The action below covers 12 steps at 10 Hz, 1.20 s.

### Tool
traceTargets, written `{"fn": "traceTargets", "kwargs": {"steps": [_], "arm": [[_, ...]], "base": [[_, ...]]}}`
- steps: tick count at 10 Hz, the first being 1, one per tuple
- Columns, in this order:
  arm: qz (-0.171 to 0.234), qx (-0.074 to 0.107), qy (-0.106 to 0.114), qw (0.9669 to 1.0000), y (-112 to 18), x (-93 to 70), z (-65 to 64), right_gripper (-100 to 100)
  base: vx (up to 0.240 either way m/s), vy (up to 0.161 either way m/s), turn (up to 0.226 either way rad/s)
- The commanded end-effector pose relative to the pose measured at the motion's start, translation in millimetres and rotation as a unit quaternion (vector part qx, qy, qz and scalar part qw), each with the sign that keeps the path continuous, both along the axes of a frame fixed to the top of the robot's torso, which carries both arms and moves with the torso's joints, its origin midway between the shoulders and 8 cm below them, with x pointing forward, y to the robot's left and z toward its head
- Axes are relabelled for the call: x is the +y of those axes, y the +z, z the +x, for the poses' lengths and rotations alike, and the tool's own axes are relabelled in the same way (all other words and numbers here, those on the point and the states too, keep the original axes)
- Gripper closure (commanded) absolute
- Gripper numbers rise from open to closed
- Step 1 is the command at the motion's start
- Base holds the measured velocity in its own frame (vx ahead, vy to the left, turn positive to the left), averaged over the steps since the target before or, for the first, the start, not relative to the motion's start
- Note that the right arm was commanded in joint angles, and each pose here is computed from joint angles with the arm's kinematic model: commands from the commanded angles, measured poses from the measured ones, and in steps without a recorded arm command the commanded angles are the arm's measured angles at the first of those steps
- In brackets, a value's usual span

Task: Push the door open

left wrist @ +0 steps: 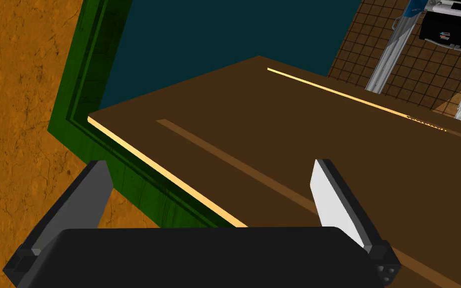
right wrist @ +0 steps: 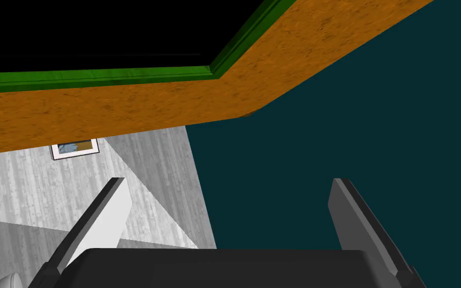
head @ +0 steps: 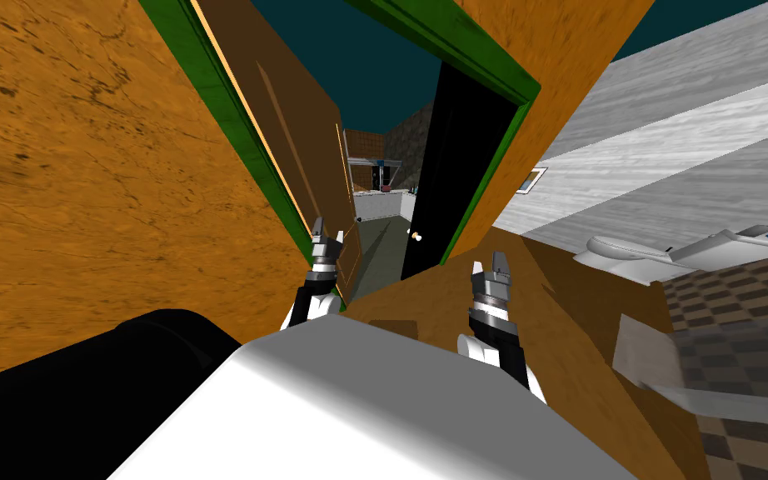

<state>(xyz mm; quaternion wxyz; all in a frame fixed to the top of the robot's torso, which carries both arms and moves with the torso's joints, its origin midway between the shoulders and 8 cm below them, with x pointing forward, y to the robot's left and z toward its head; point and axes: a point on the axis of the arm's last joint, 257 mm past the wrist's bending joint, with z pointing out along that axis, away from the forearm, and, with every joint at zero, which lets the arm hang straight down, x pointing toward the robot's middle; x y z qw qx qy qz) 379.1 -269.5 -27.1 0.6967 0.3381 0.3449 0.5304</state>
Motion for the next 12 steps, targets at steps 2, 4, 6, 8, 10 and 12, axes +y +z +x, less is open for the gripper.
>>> {"fn": "traceTargets", "kwargs": {"steps": [2, 4, 6, 8, 10, 12], "arm": [[-0.030, 0.012, -0.005, 0.9995, -14.7, 4.6, 7.1, -100], [-0.056, 0.022, -0.008, 0.9982, -27.4, 8.3, 12.8, -100], [-0.088, 0.033, -0.013, 0.9955, -43.4, 12.8, 19.4, -100], [-0.113, 0.042, -0.016, 0.9926, -56.1, 16.3, 24.3, -100], [-0.139, 0.050, -0.019, 0.9888, -69.6, 19.9, 29.1, -100], [-0.168, 0.059, -0.022, 0.9838, -84.4, 23.8, 33.9, -100]], "base": [[0.099, 0.006, 0.036], [0.097, -0.060, 0.039], [0.097, -0.043, 0.039], [0.118, -0.034, 0.038], [0.103, -0.026, 0.033], [0.083, -0.023, 0.041]]}}
